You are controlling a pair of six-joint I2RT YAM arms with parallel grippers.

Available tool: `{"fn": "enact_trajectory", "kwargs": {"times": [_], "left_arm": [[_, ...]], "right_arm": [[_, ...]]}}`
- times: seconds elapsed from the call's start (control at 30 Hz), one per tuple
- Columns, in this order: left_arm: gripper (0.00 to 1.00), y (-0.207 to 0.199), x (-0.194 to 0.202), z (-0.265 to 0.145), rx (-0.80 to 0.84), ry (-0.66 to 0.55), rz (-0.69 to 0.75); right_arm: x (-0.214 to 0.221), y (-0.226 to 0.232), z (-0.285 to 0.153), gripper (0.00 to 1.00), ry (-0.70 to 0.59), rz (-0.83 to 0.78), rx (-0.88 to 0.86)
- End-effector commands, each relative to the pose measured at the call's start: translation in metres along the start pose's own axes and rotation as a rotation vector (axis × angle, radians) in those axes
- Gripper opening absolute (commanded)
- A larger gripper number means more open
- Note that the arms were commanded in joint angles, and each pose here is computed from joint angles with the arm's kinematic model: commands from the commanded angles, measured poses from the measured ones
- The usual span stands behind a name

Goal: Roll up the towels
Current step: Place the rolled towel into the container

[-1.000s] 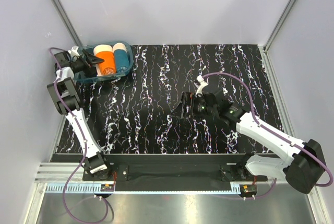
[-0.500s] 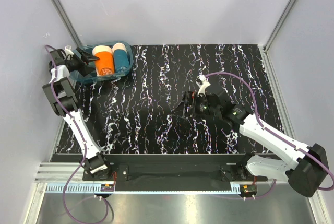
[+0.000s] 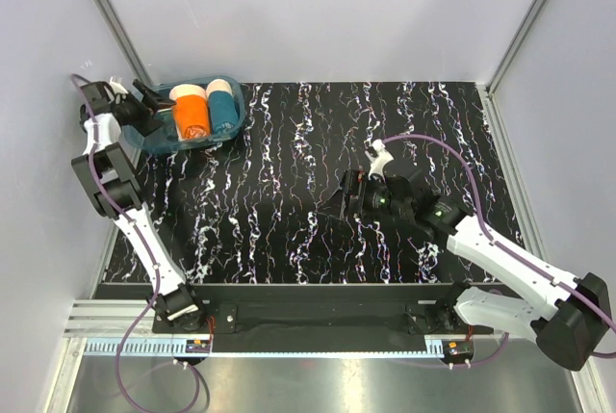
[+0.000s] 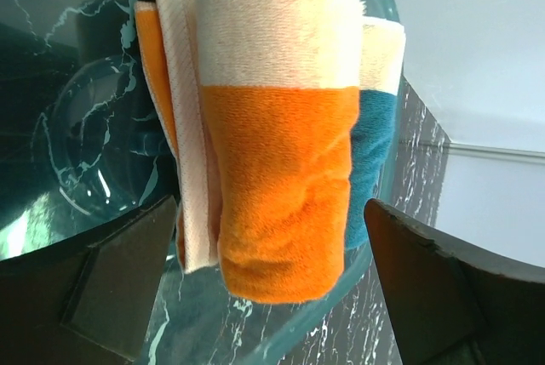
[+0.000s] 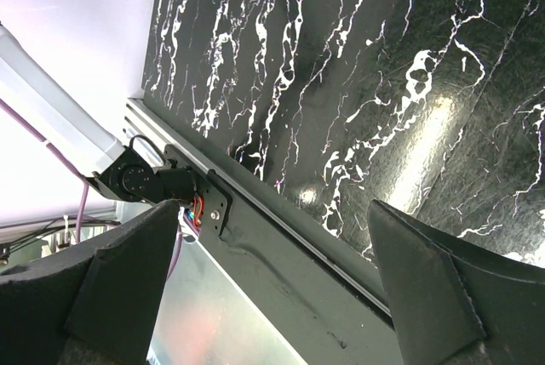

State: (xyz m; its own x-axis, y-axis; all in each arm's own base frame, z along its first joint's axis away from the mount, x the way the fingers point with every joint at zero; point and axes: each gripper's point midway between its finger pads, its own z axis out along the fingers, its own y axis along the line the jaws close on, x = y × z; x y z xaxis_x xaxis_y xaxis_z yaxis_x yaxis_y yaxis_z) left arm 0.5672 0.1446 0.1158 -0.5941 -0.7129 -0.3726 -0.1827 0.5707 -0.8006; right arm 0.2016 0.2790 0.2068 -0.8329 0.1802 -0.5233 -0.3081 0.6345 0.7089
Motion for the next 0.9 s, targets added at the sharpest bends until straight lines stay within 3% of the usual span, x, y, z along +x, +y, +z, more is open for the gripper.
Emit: {"fn": "enact_trajectory", "kwargs": {"times": [0.0, 0.27, 0.47, 0.53, 0.57, 0.6, 0.77, 0.83, 0.87], "left_arm": [[0.99, -0.053, -0.06, -0.059, -0.006, -0.196, 0.173], [0.99, -0.1, -0.062, -0.104, -0.027, -0.291, 0.265], [0.99, -0.152, -0.031, -0.141, 0.021, -0.351, 0.351], [0.99, -0.172, -0.012, -0.158, 0.04, -0.384, 0.401], [0.99, -0.2, 0.002, -0.173, 0.065, -0.413, 0.461], [0.99, -0.194, 0.016, -0.172, 0.036, -0.415, 0.488], [0.99, -0.256, 0.089, -0.213, 0.041, -0.533, 0.788], [0.99, -0.25, 0.105, -0.224, 0.005, -0.589, 0.819], [0.99, -0.222, 0.127, -0.211, -0.013, -0.547, 0.811]], "right_arm": [[-0.006, 0.012, -0.009, 1.0, -0.028, -0.017, -0.043], [-0.007, 0.012, -0.015, 1.0, -0.043, -0.03, -0.043], [-0.009, 0.013, -0.021, 1.0, -0.078, -0.041, -0.054], [-0.01, 0.014, -0.022, 1.0, -0.08, -0.039, -0.06], [-0.01, 0.015, -0.023, 1.0, -0.082, -0.037, -0.063], [-0.011, 0.016, -0.023, 1.0, -0.086, -0.037, -0.065], [-0.01, 0.019, -0.031, 1.0, -0.101, -0.03, -0.081], [-0.009, 0.019, -0.034, 0.99, -0.109, -0.032, -0.087], [-0.009, 0.02, -0.037, 1.0, -0.113, -0.03, -0.093]]}}
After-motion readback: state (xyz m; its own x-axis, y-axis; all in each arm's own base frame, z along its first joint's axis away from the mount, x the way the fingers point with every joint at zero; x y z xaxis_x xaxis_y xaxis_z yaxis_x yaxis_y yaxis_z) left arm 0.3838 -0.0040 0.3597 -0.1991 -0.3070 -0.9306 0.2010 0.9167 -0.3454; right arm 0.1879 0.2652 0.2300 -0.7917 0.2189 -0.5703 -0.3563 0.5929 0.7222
